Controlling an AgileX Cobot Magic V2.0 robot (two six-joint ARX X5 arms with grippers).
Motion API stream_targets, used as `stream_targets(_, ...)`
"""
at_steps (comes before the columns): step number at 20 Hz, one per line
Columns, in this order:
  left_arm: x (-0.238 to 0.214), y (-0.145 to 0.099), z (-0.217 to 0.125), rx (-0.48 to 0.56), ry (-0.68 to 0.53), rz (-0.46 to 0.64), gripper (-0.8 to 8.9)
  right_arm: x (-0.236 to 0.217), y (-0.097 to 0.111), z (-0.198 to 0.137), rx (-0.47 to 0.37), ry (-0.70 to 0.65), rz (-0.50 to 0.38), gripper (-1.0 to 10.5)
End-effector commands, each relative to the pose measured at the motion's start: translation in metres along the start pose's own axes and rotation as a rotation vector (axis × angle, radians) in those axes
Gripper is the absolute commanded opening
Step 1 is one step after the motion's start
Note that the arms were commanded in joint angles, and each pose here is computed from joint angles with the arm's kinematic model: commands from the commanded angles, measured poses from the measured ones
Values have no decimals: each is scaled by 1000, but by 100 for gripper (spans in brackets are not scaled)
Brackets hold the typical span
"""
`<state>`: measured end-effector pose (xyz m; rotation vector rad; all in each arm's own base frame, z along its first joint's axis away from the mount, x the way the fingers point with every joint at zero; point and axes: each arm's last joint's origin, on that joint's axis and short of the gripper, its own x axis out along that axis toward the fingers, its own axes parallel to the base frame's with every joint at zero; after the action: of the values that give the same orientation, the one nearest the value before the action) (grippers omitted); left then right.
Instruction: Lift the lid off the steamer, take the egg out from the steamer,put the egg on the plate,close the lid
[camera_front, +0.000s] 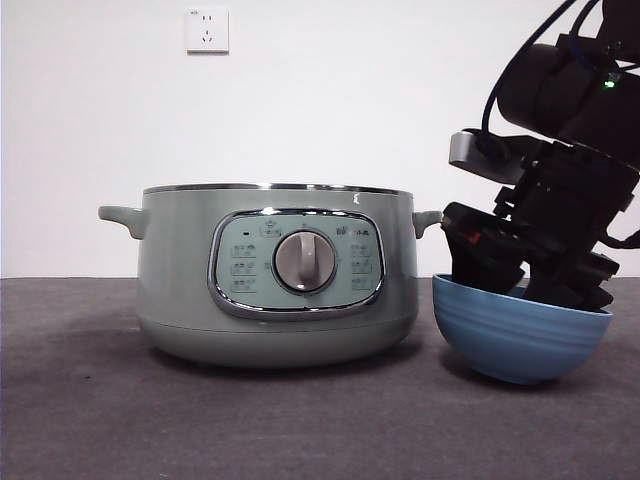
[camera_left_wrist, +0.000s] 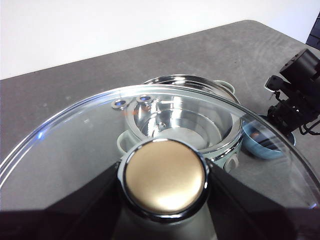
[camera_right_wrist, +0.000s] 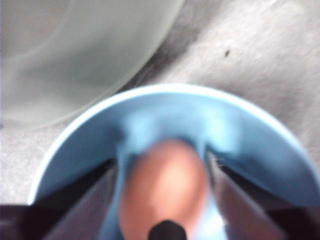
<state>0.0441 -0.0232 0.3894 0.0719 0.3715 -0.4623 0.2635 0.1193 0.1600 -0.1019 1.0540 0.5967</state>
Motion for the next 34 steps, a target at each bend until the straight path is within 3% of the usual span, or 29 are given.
stream_targets(1,-3,0,6,-6,-58,-4,-8,7,1,-6,5,39,16,352)
stream_targets(6,10,-1,10,-4,-28,-8,-8,-13,8,0,-16,-37,24,352)
stream_targets(12,49,-4,31,7,-40,-72,-8,-85,25,3,-66,-236,19,352)
stream_targets(19,131,-10,54,17,-58,-171,-8,-168,45,-27,-97,-441,15,351)
stream_targets(23,182,-11,57,17,-54,-180,-9,-201,54,-50,-66,-527,30,351)
stream_targets(34,279,-16,37,18,-36,-191,-9,-217,58,-76,-25,-517,41,351)
